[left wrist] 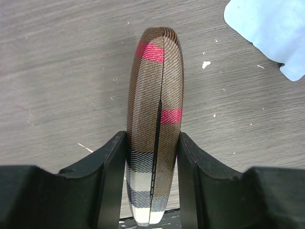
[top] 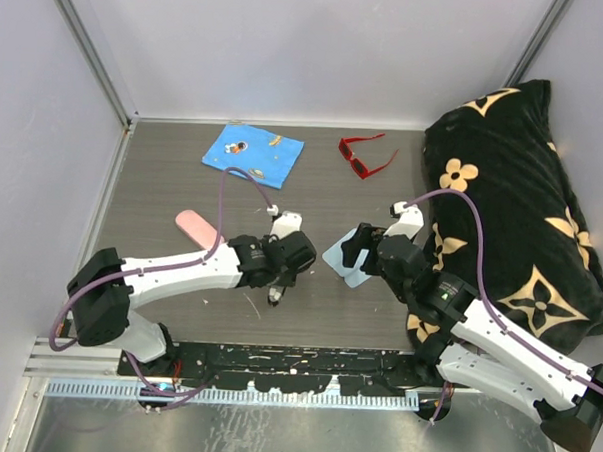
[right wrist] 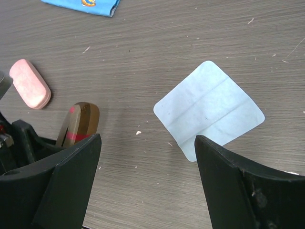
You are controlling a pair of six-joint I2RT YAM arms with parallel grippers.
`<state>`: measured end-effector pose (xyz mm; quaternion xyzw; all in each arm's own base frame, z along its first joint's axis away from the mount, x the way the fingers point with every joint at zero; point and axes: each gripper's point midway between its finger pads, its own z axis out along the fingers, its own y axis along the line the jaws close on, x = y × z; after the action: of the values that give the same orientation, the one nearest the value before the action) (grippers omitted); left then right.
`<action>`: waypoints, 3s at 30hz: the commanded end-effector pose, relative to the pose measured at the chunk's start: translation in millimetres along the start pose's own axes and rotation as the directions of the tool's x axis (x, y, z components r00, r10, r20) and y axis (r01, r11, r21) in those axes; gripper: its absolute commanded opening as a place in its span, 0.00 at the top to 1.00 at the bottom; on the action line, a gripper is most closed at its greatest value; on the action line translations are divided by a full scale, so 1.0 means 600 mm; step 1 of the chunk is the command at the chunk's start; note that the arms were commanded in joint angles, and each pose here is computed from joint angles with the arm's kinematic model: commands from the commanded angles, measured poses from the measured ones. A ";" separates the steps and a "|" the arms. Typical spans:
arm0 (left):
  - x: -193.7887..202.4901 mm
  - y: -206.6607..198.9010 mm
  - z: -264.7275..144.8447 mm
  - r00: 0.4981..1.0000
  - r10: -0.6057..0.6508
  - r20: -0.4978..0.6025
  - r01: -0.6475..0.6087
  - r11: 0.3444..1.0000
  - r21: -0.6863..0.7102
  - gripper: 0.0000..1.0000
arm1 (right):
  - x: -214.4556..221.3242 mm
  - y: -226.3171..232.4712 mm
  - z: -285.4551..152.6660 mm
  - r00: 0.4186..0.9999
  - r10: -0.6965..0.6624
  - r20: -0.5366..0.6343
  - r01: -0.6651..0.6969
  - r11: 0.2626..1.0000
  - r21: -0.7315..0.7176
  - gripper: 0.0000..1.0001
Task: Organize the sunglasses
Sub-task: Place the sunglasses case at the center of the board, then adjust the sunglasses case at the center of the board.
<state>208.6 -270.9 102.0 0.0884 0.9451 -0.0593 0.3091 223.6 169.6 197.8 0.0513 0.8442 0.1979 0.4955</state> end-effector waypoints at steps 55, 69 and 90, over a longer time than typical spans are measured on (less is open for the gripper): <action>0.014 -0.001 -0.013 0.960 -0.281 -0.012 0.278 0.940 0.197 0.34 | 0.017 -0.001 0.004 0.993 0.118 -0.019 -0.118 0.993 0.015 0.15; 0.021 -0.028 0.009 0.978 -0.195 -0.069 0.205 0.958 0.203 0.30 | 0.033 0.008 0.016 0.993 0.109 -0.052 -0.109 0.994 0.000 0.14; 0.054 0.020 0.022 0.970 -0.228 -0.088 0.240 0.958 0.157 0.50 | 0.105 0.054 0.053 0.967 0.129 -0.219 -0.151 0.985 -0.083 0.15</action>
<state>188.3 -264.6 66.6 0.0150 0.9564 -0.1588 0.2449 208.7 207.1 125.9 0.0614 0.8929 0.2326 0.3805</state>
